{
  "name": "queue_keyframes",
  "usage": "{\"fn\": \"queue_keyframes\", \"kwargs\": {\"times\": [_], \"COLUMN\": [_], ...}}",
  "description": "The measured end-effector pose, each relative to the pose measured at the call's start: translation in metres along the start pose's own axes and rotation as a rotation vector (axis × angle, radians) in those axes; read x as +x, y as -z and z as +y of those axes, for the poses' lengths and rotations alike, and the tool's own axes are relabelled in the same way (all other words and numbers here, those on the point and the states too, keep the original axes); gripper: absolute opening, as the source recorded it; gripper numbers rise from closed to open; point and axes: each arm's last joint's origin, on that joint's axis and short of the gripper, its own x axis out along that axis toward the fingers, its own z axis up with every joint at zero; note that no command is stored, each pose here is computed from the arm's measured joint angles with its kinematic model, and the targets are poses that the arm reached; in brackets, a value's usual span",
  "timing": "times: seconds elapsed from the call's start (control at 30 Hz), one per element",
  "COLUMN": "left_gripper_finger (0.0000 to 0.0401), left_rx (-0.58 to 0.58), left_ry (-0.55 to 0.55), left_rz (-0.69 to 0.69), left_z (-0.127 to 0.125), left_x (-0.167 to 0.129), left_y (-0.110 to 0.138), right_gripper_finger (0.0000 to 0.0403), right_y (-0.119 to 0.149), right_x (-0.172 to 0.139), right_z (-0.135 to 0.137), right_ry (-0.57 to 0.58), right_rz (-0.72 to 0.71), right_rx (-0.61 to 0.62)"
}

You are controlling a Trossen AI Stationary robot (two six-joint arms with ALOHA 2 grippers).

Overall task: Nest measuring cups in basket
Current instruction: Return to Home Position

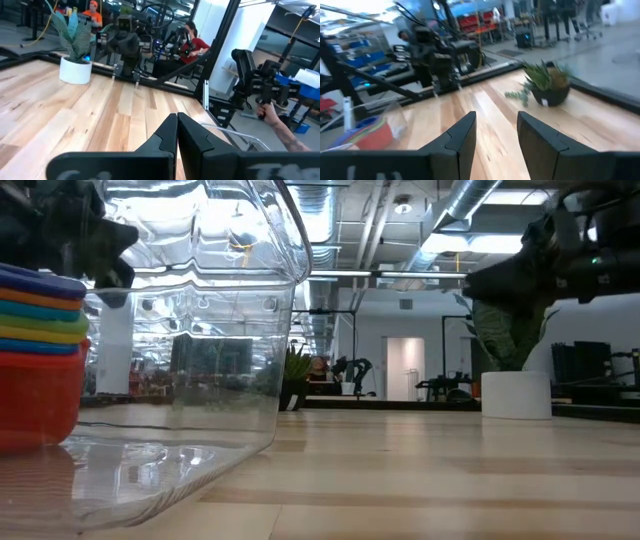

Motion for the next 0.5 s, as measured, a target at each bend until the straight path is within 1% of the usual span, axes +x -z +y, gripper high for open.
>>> {"fn": "queue_keyframes", "kwargs": {"times": [0.1,0.2,0.33,0.4,0.5], "left_gripper_finger": [0.0000,0.0000,0.0000,0.0000,0.0000], "left_rx": [-0.004,-0.003,0.009,0.011,0.017], "left_ry": [0.001,0.027,0.070,0.089,0.094], "left_rz": [0.010,0.026,0.041,0.047,0.049], "left_z": [0.000,0.000,-0.002,-0.002,-0.002], "left_x": [0.000,0.000,0.000,0.000,0.000], "left_y": [0.001,0.002,0.002,0.003,0.003], "right_gripper_finger": [0.0168,0.0169,0.0166,0.0165,0.0164], "right_y": [-0.005,-0.007,-0.005,-0.006,-0.009], "right_x": [-0.004,-0.009,-0.016,-0.019,-0.025], "right_z": [0.005,0.005,0.001,0.000,0.000], "right_ry": [-0.037,-0.003,0.073,0.074,0.062], "right_rz": [-0.044,-0.063,-0.044,-0.042,-0.079], "right_rx": [-0.054,-0.070,-0.023,-0.003,0.006]}}
